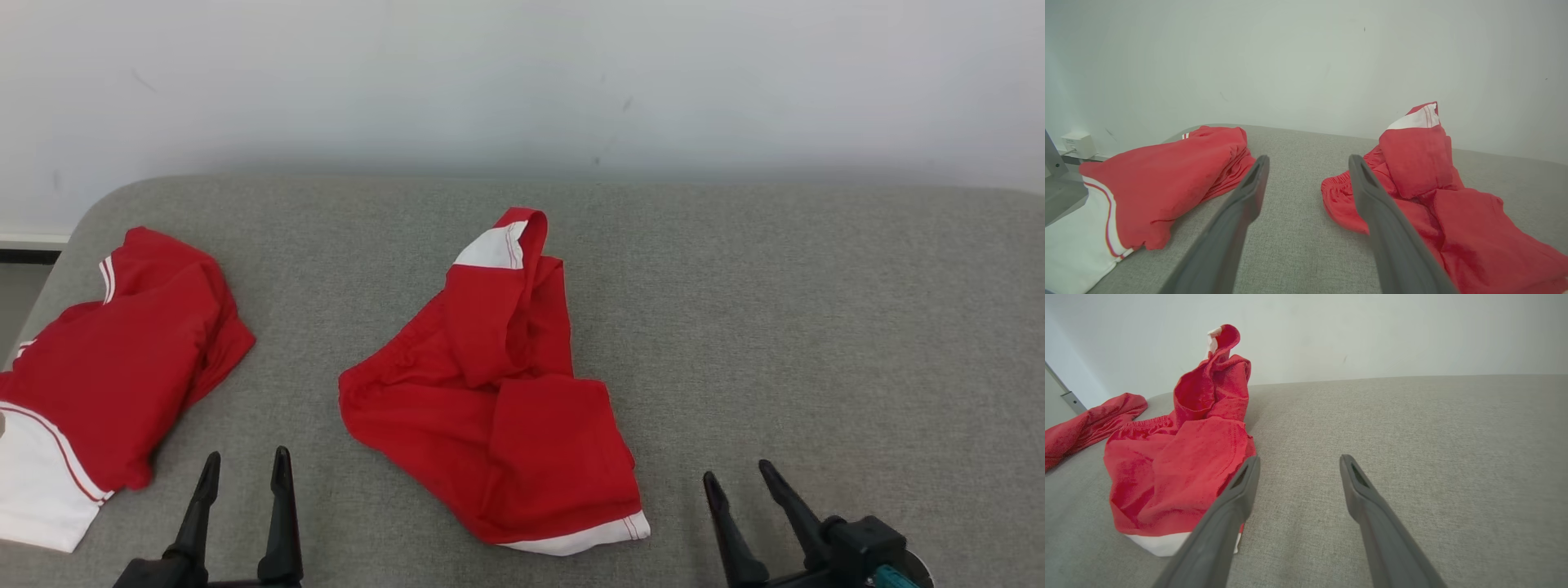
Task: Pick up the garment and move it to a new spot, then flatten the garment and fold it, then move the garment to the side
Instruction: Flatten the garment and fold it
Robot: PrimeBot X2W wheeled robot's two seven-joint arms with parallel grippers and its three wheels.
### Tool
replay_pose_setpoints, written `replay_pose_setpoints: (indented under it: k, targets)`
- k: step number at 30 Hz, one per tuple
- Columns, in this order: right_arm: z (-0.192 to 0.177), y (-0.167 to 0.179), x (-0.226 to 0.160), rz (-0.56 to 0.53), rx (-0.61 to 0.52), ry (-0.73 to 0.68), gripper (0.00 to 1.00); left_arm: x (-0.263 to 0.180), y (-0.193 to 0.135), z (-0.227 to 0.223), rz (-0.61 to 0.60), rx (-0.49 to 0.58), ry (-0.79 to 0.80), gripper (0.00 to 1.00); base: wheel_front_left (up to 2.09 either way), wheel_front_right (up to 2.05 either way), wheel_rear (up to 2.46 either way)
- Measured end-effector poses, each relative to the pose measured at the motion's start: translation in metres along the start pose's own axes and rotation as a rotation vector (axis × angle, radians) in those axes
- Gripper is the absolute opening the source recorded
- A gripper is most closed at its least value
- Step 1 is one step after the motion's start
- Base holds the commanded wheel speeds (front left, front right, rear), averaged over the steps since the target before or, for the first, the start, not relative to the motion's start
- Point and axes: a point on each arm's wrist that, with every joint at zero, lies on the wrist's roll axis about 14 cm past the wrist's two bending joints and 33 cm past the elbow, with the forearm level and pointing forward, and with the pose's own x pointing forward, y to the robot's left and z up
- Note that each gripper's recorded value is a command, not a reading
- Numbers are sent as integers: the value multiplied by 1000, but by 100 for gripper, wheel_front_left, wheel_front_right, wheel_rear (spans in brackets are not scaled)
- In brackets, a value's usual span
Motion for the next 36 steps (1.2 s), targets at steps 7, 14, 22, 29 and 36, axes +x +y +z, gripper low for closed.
replay_pose_setpoints:
  k: [7, 14, 22, 29, 36]
  targets:
    - [-41, 36, 7, 145, -12, 154, 100, -1, -1, -4, 3, -7, 13, 100, 0, 0, 0]
    - [-73, 54, 11, 222, -25, 272, 100, -7, 8, -6, 36, -11, 22, 100, 0, 0, 0]
    - [-82, 58, 24, 242, -21, 317, 0, -10, 13, -7, 53, -11, 25, 100, 0, 0, 0]
    - [-51, 1, 38, 102, -25, 226, 0, -3, 3, -13, 21, -18, 40, 100, 0, 0, 0]
    - [-14, -73, 20, -92, -33, 115, 0, 11, -19, -22, -43, -39, 61, 100, 0, 0, 0]
